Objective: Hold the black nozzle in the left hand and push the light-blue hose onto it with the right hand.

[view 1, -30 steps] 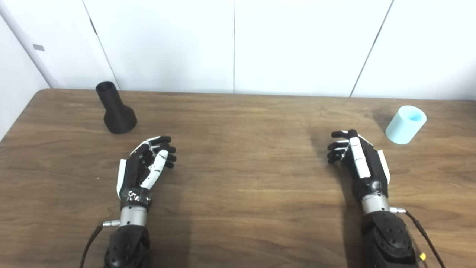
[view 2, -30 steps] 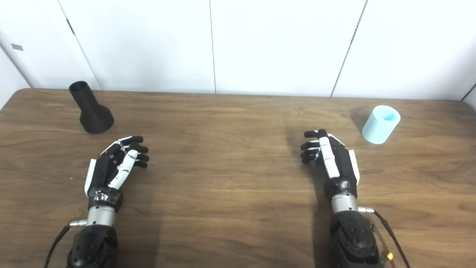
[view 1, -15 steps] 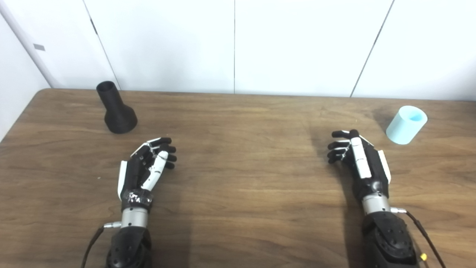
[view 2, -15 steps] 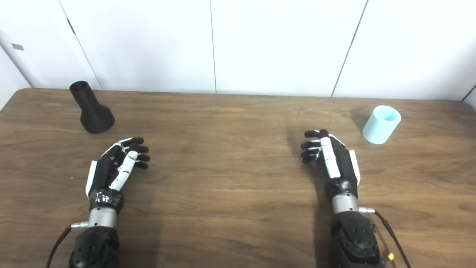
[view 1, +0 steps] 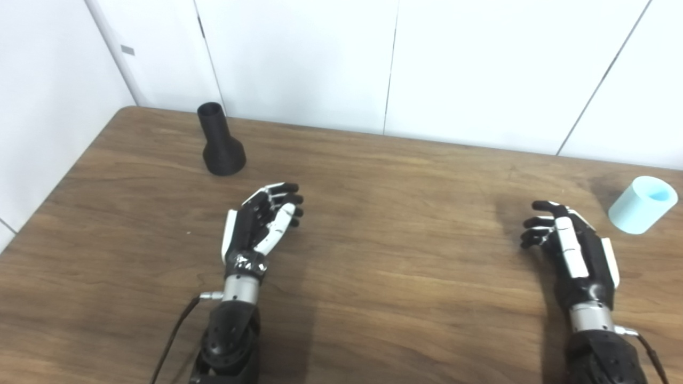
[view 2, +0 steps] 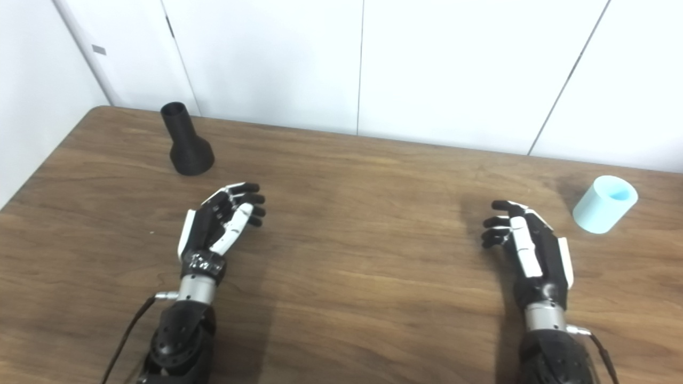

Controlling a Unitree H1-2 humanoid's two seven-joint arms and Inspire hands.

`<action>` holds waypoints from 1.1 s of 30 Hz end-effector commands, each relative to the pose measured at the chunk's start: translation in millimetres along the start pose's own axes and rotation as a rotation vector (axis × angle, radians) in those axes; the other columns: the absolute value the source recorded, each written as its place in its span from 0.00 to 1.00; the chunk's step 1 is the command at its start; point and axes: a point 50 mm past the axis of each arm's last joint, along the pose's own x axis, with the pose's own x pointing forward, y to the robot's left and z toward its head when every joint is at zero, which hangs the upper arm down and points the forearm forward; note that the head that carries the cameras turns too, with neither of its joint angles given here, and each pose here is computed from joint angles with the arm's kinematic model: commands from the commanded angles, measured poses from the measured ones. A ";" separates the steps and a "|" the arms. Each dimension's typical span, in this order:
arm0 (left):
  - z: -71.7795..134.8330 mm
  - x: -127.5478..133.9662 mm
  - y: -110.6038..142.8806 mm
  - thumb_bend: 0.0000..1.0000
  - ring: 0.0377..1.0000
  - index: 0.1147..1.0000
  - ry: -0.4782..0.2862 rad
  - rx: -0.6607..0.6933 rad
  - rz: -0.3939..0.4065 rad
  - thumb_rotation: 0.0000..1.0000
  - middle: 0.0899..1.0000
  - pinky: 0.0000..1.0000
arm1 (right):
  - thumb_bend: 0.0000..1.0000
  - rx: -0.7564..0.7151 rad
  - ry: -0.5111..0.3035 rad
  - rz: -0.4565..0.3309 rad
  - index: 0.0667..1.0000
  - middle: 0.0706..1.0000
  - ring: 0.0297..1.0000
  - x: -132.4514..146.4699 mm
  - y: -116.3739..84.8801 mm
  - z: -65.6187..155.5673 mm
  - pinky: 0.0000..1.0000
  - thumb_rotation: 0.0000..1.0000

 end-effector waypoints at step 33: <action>-16.1 -5.0 -14.7 0.40 0.53 0.59 -0.019 0.071 0.038 0.30 0.56 0.50 | 0.25 0.045 -0.004 0.005 0.60 0.44 0.39 -2.1 -5.2 2.3 0.34 0.73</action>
